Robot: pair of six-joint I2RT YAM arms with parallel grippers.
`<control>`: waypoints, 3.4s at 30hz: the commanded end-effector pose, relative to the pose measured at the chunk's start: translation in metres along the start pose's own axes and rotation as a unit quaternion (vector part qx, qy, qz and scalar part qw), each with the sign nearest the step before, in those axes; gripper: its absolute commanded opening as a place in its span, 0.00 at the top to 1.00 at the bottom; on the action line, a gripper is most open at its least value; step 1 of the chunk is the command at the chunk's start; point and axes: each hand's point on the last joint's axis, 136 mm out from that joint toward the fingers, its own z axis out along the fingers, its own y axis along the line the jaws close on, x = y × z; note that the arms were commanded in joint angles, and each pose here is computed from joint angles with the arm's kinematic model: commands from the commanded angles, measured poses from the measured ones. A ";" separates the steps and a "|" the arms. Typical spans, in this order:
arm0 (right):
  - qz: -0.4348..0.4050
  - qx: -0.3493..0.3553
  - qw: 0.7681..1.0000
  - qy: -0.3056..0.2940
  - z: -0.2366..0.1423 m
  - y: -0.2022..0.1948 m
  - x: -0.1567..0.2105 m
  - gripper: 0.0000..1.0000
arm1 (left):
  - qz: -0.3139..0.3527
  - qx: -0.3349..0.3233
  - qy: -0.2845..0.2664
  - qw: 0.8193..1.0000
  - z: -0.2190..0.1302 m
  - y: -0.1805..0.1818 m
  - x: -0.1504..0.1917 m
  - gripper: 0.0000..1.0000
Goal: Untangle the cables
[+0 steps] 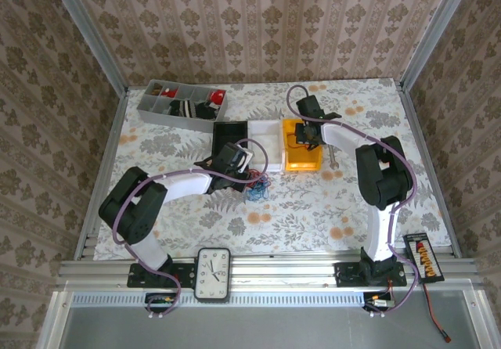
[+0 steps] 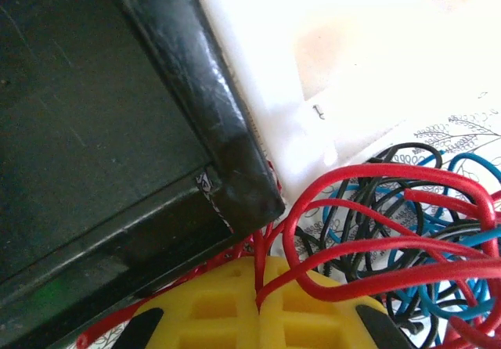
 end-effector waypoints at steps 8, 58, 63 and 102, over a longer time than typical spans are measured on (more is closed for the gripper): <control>0.012 -0.040 0.997 -0.065 -0.060 -0.001 -0.013 0.66 | 0.016 0.041 -0.001 0.999 -0.015 -0.015 -0.002 1.00; -0.172 -0.331 0.923 0.091 -0.104 0.127 0.173 0.98 | 0.018 0.101 0.021 0.995 -0.025 -0.034 0.016 1.00; -0.155 -0.329 0.928 0.084 -0.107 0.120 0.169 1.00 | 0.009 0.066 0.002 0.998 -0.038 -0.021 0.009 0.68; 0.042 -0.372 0.923 0.092 -0.103 0.096 0.137 1.00 | 0.122 0.184 0.091 0.971 -0.010 -0.102 -0.002 0.62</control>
